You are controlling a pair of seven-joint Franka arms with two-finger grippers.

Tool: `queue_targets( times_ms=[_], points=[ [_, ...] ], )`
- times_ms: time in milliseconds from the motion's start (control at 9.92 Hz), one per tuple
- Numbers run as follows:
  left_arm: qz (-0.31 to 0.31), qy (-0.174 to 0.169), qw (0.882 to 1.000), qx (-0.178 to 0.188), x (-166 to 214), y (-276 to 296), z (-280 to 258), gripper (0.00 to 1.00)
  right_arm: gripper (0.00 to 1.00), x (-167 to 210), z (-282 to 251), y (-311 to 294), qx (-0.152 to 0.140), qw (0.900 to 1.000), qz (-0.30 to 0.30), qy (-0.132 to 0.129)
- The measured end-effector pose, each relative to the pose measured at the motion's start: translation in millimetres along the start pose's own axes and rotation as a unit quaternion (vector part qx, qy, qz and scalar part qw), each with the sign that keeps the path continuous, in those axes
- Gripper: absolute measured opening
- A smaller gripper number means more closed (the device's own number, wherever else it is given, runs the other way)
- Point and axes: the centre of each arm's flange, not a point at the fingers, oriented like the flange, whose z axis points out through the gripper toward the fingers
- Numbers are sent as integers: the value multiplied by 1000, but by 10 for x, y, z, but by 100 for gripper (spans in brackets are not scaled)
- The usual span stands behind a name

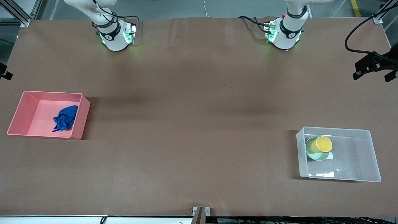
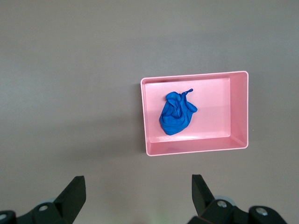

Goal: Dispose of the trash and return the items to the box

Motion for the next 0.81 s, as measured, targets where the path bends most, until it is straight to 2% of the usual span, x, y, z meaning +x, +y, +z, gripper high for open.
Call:
queue_targets(
  times_ms=[303,807],
  points=[
    [-21,0,1000,2,-19,65,-18,100,100,0,0,3,0,1000,-10,0],
    [-22,-8,1000,-3,-12,65,57,100,100,0,0,3,0,1000,-19,0]
  ],
)
